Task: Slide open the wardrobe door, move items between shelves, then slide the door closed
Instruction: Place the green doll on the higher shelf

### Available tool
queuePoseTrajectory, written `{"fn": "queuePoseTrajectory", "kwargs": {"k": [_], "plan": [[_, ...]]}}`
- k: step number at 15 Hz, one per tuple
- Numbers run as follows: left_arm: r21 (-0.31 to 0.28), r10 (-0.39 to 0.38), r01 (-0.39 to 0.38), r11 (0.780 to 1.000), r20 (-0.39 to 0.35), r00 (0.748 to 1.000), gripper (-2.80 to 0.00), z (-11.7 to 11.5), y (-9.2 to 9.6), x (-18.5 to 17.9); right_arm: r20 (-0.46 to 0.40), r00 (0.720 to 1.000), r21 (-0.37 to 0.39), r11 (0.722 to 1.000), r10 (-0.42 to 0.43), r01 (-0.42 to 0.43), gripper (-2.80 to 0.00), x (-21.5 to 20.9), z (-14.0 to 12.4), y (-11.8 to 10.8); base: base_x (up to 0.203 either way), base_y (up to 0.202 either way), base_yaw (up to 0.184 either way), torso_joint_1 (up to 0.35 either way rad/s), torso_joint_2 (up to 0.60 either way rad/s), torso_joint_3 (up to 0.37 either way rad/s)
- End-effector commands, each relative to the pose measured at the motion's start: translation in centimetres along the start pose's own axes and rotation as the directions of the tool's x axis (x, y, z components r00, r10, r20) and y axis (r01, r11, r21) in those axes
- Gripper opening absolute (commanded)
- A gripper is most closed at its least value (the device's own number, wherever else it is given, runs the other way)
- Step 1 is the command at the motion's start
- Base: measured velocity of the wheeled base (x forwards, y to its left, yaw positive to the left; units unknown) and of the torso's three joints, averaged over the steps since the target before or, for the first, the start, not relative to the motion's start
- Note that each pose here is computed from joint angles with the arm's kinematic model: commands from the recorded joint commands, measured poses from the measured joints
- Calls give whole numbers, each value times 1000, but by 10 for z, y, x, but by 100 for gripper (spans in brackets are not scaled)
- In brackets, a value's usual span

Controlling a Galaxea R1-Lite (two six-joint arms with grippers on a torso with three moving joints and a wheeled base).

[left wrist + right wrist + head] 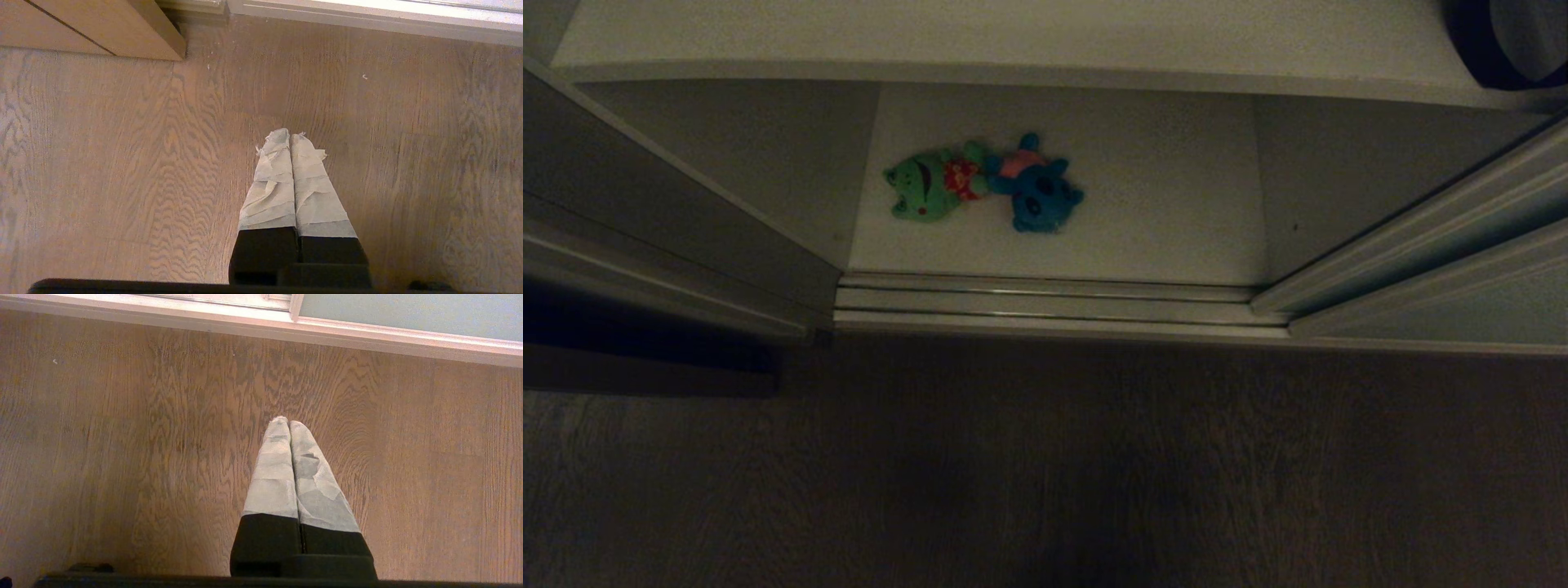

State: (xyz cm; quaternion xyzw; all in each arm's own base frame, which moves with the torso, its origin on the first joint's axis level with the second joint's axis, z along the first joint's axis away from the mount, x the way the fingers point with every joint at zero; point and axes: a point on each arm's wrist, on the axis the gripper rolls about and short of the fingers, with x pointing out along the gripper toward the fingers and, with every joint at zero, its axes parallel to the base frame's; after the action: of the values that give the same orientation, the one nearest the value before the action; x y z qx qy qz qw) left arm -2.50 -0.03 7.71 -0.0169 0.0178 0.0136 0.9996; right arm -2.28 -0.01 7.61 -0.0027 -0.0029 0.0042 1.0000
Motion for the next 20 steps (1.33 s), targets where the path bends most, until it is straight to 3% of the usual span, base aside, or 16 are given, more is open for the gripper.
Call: {"fn": "queuePoseTrajectory", "kwargs": {"k": [1,11,20], "plan": [[-1,1,-1,1000,-1,1000,-280,0,0,0,3,1000,-1,1000,1,-1,-280,0,0,0,0,0,0,0,0,0],[4,4,-4,1000,15,1000,-280,0,0,1,3,1000,-1,1000,1,-1,-280,0,0,0,6,0,0,0,0,0],[6,2,-2,1000,21,1000,-280,1,0,1,3,1000,-1,1000,1,-1,-280,0,0,0,154,0,0,1,1,2]]}}
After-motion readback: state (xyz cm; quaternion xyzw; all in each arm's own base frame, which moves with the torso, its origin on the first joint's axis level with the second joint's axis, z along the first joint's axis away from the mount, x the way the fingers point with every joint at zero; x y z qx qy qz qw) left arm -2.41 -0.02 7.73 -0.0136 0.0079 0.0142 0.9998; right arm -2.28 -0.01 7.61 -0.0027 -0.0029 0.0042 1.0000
